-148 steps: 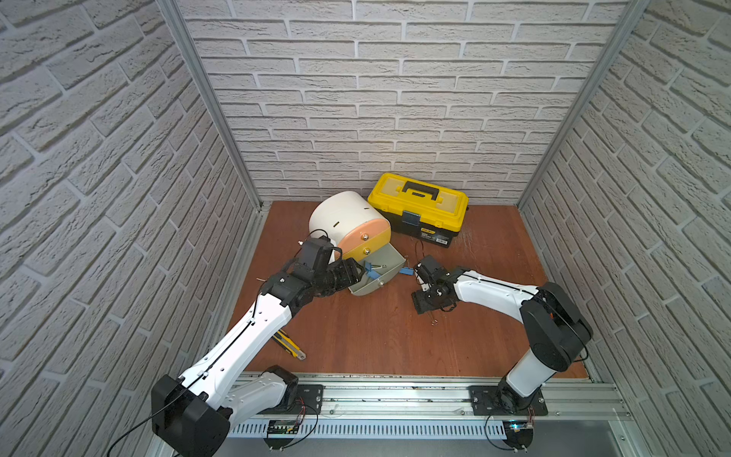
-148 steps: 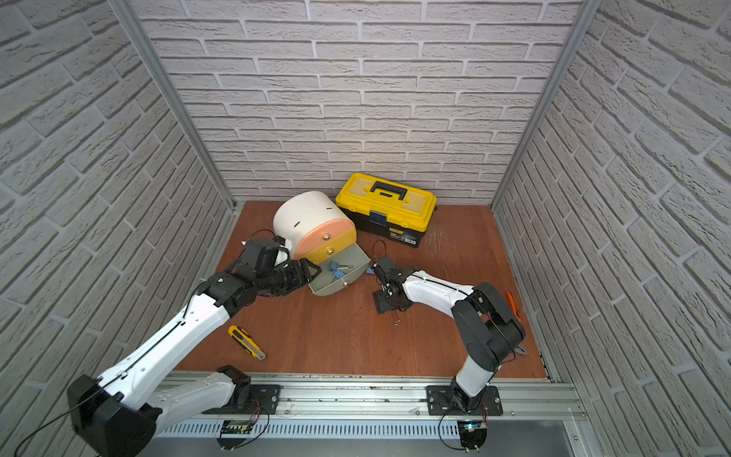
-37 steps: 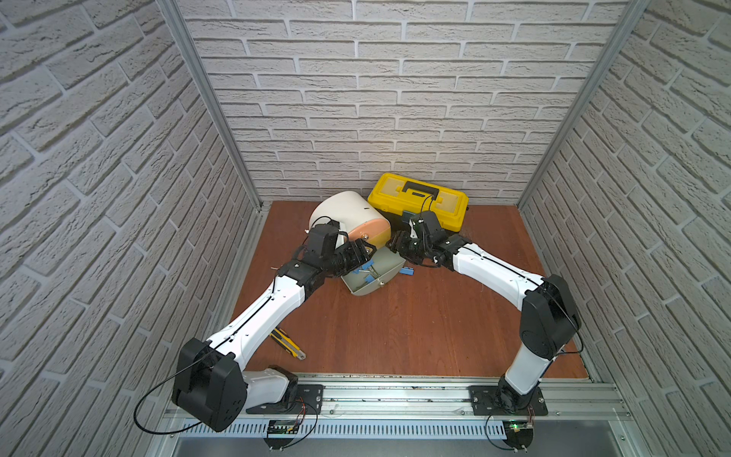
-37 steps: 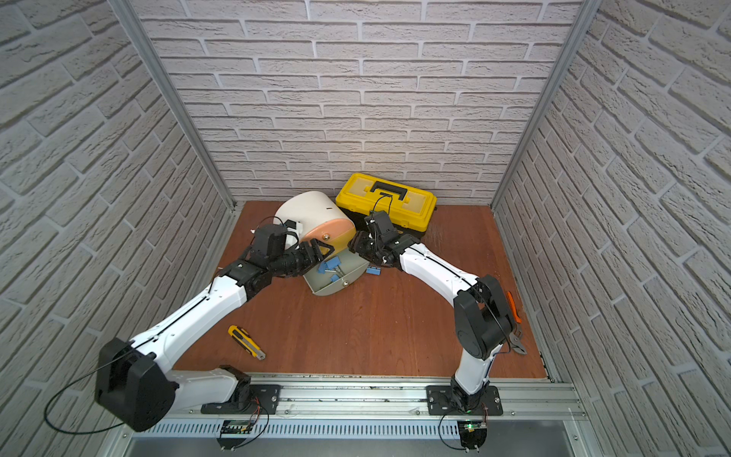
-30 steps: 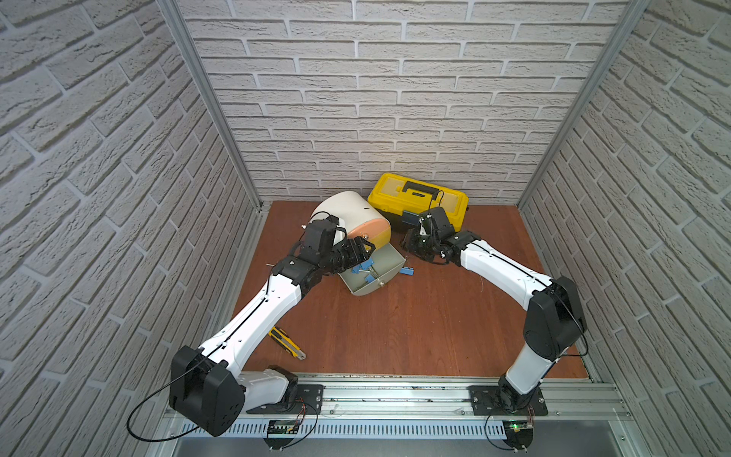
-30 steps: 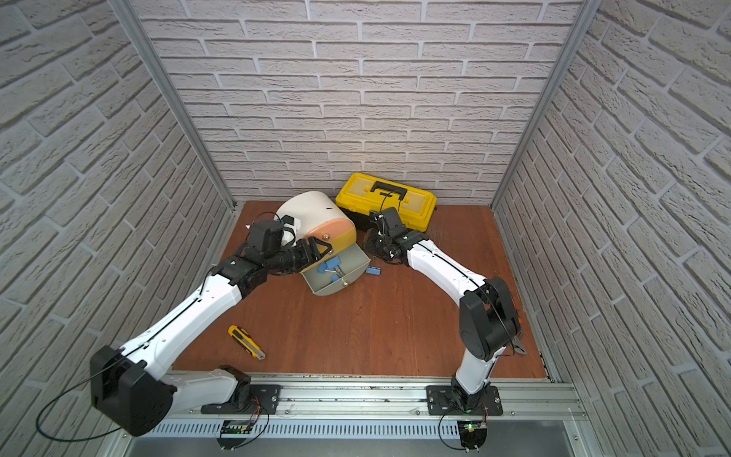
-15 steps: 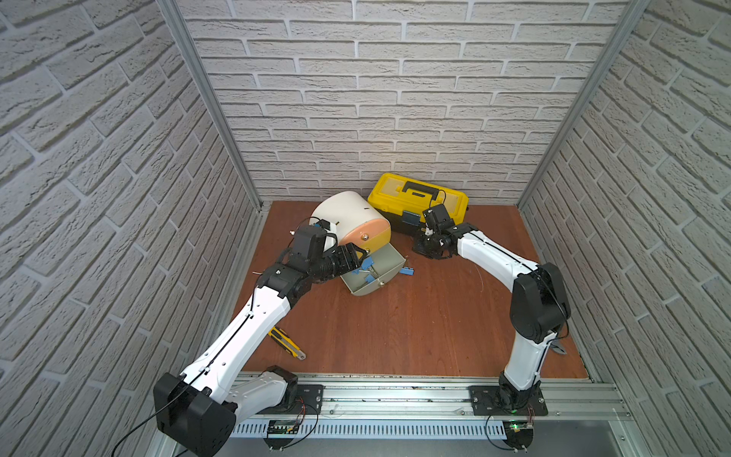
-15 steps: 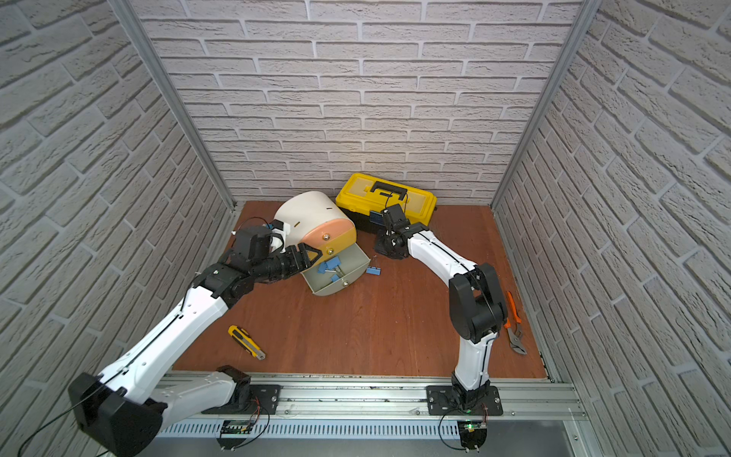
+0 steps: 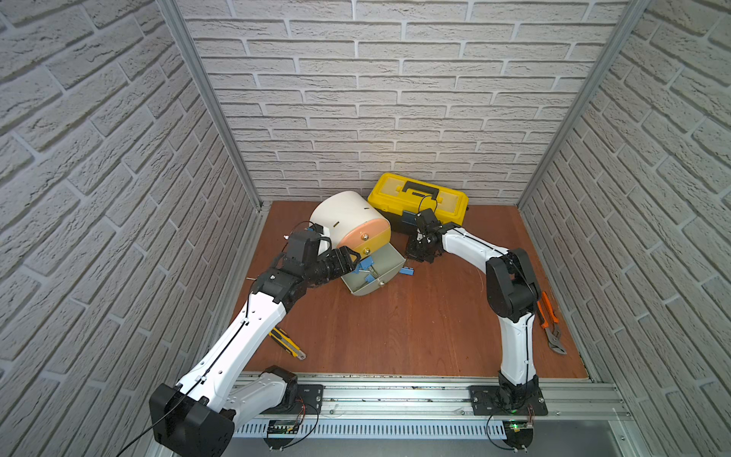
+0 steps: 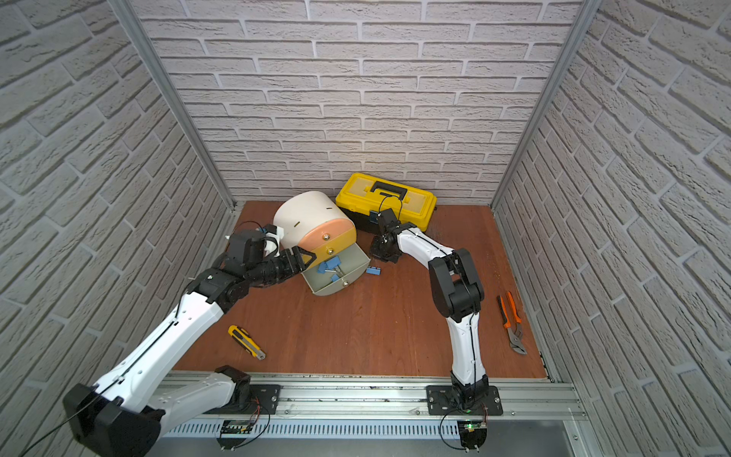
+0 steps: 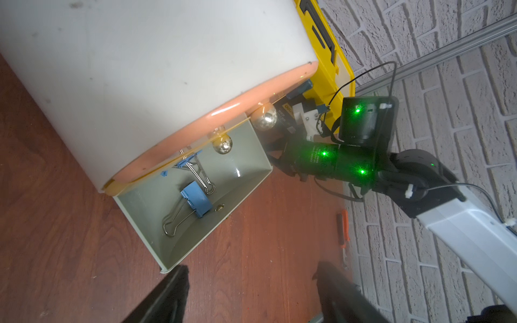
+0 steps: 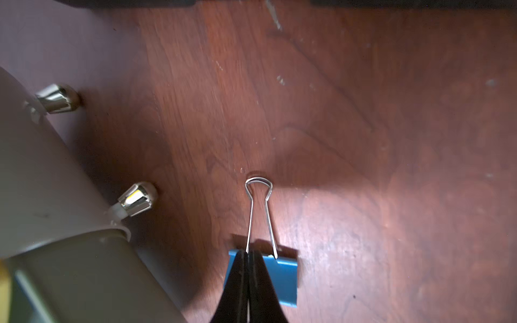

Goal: Put the binder clips in the drawer according to color
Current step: Adjust the binder clip at the center of the board.

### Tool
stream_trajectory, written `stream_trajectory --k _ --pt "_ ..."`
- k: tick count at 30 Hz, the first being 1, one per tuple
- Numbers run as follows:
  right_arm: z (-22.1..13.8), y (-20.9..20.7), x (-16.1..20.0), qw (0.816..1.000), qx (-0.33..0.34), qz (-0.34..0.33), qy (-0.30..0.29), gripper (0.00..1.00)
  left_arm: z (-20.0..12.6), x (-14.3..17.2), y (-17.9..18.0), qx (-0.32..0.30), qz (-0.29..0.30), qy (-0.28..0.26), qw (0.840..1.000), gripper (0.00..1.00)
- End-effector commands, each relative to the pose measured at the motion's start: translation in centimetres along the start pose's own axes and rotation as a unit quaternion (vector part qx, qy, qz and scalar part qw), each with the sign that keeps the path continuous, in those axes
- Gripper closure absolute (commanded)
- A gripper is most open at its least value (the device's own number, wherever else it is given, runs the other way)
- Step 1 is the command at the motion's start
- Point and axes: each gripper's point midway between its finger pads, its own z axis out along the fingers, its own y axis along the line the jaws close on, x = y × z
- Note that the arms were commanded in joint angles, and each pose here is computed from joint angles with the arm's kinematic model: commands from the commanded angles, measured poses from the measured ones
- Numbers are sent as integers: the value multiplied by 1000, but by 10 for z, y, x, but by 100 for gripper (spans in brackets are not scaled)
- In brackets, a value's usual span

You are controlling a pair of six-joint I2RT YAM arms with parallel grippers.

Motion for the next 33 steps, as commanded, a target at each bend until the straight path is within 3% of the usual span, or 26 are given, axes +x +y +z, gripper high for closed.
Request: stream_trajectory --k 1,22,33 --pt "7 1 -4 1000 -8 9 4 98 -4 0 6 -3 -6 -5 1000 24" --pt "40 -22 19 999 14 22 37 98 -11 -2 13 -3 -12 -3 1000 24" --pt "37 -25 22 999 12 19 30 98 -16 -1 12 -1 -12 -8 1000 24"
